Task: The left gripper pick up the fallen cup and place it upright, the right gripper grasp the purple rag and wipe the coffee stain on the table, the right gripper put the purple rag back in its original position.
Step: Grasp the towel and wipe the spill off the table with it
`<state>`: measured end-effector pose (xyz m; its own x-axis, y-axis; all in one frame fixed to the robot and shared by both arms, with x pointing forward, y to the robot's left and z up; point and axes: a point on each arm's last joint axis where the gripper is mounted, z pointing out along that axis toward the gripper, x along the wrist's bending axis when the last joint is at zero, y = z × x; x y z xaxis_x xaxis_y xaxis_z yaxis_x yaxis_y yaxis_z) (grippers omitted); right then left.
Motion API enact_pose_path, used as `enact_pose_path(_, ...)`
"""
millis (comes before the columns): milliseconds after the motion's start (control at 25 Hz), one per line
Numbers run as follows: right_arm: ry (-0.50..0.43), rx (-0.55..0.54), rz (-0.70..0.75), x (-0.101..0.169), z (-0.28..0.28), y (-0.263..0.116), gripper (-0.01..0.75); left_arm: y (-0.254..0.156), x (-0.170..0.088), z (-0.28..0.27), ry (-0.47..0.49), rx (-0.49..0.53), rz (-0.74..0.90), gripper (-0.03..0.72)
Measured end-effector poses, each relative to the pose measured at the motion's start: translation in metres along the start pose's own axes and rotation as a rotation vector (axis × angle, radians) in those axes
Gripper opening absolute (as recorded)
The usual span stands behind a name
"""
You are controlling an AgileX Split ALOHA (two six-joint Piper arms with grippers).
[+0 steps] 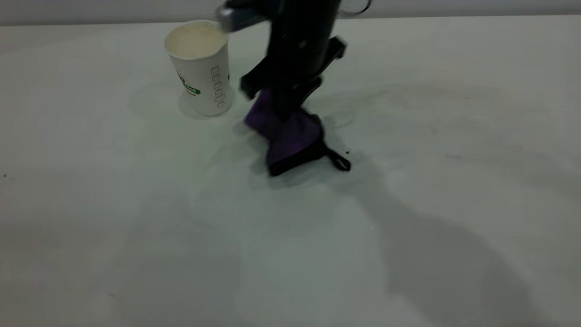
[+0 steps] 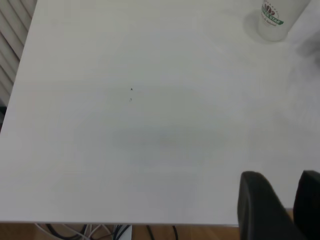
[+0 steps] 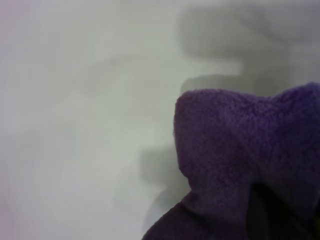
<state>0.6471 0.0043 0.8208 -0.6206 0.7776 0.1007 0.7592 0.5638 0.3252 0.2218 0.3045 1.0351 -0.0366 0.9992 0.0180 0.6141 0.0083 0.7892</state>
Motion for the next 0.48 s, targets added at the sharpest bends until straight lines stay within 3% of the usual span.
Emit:
enact_pose_path(240,-0.015,0.003,0.013,0.0,0.036,-0.004,0.05,0.0,0.0,0.0,0.0,0.0,0.0,0.24)
enact_pose_path(480,-0.122,0.01,0.008,-0.012,0.05,-0.002,0.05,0.0,0.0,0.0,0.0,0.0,0.0,0.24)
